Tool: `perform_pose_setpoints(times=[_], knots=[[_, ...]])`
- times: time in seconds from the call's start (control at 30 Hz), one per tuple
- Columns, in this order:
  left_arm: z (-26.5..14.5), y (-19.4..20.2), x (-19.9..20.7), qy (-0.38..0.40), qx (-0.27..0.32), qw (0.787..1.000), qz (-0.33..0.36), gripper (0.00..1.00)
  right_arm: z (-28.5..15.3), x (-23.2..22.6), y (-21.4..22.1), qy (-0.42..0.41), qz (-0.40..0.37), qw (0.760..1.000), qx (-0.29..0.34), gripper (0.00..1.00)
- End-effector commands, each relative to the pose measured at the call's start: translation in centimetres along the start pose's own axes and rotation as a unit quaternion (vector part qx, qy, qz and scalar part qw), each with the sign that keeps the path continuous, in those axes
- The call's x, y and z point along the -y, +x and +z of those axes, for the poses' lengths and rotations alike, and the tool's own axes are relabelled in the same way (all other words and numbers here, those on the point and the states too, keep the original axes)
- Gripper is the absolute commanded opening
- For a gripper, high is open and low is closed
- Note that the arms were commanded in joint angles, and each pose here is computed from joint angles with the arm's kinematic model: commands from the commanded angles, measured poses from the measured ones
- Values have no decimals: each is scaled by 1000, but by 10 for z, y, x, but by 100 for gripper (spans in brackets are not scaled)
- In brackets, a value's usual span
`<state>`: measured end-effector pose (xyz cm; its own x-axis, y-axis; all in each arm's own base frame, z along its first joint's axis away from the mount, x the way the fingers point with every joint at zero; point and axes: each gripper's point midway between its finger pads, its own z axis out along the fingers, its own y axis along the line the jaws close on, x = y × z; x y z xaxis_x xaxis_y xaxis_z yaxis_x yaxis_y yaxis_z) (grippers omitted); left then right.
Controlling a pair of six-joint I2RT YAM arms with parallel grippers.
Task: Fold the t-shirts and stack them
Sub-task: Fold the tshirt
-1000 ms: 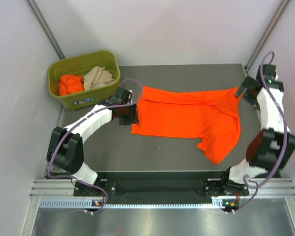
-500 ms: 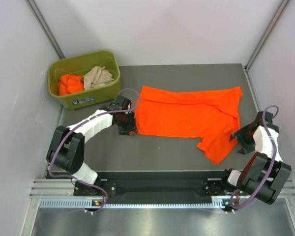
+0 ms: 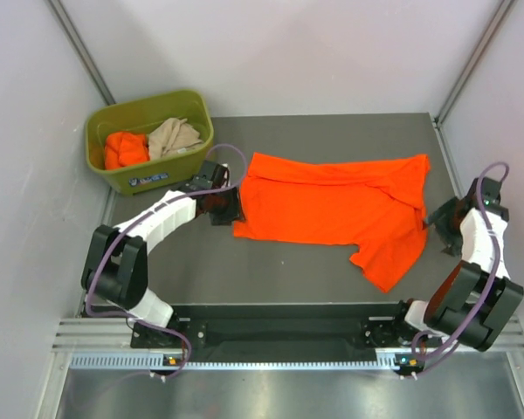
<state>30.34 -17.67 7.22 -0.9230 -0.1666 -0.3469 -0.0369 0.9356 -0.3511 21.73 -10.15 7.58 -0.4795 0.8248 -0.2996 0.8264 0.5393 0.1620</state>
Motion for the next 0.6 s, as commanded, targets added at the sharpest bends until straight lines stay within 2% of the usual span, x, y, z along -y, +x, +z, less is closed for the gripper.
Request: perform_pose_setpoints(times=[0.0, 0.03, 0.1, 0.17, 0.2, 0.23, 0.3, 0.33, 0.43, 0.57], knots=[[-36, -63, 50, 91, 119, 988, 40, 53, -31, -46, -69, -59, -55, 991, 104, 75], [-38, -70, 60, 113, 128, 984, 43, 53, -25, -63, -70, -75, -72, 990, 94, 79], [-36, -82, 74, 133, 131, 982, 35, 53, -35, -97, -94, -115, -88, 983, 118, 80], [-32, -91, 87, 152, 122, 980, 31, 53, -20, -123, -104, -130, -119, 979, 104, 82], [-30, -93, 90, 156, 116, 981, 28, 53, -31, -144, -120, -158, -132, 972, 117, 82], [-29, -95, 94, 163, 113, 980, 27, 52, -13, -156, -120, -165, -147, 970, 98, 81], [-25, -103, 99, 167, 114, 979, 20, 52, -18, -179, -141, -180, -151, 965, 113, 76], [-24, -106, 101, 169, 117, 978, 18, 52, -1, -186, -140, -174, -150, 968, 98, 70], [-20, -113, 105, 169, 115, 979, 16, 51, 15, -199, -153, -154, -138, 973, 101, 63], [-13, -112, 98, 151, 109, 982, 18, 51, 31, -209, -174, -139, -116, 976, 120, 64]])
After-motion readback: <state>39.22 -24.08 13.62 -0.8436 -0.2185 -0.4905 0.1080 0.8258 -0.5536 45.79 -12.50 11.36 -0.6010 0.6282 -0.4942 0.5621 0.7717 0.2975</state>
